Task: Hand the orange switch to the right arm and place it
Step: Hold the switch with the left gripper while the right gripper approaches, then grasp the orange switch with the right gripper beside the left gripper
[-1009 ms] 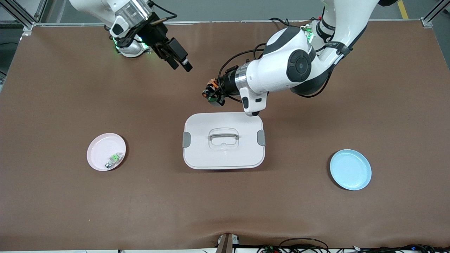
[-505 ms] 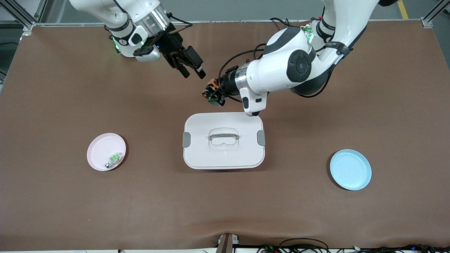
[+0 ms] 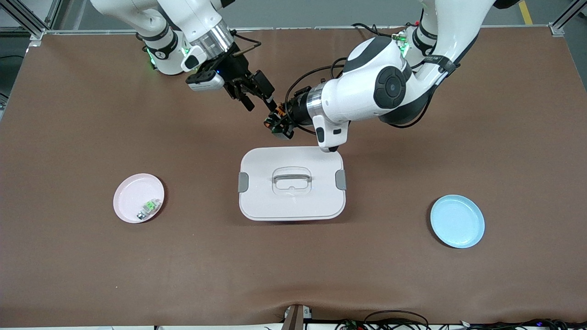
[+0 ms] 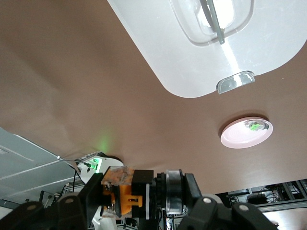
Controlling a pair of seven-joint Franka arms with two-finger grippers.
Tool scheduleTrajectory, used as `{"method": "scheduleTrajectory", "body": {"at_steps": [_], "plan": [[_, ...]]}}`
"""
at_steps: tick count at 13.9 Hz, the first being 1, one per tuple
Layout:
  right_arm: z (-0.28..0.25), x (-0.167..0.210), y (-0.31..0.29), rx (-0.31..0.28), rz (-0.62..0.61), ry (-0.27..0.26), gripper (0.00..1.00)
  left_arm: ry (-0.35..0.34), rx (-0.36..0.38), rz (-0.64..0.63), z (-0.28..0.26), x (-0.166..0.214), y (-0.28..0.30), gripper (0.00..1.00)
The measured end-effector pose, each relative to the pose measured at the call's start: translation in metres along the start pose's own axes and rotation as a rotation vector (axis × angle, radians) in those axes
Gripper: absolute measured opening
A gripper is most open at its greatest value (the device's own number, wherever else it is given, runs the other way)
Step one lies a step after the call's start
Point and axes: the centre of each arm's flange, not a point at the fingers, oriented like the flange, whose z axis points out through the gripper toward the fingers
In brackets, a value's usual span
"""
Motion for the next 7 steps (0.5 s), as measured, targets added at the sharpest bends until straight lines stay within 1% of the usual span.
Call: {"method": "scheduleTrajectory", "body": {"at_steps": [7], "plan": [[0.02,-0.009,0.002,0.004,-0.025,-0.012,1.0,0.0,0.001,-0.001,0.0,0.0,0.0,0.73]]}}
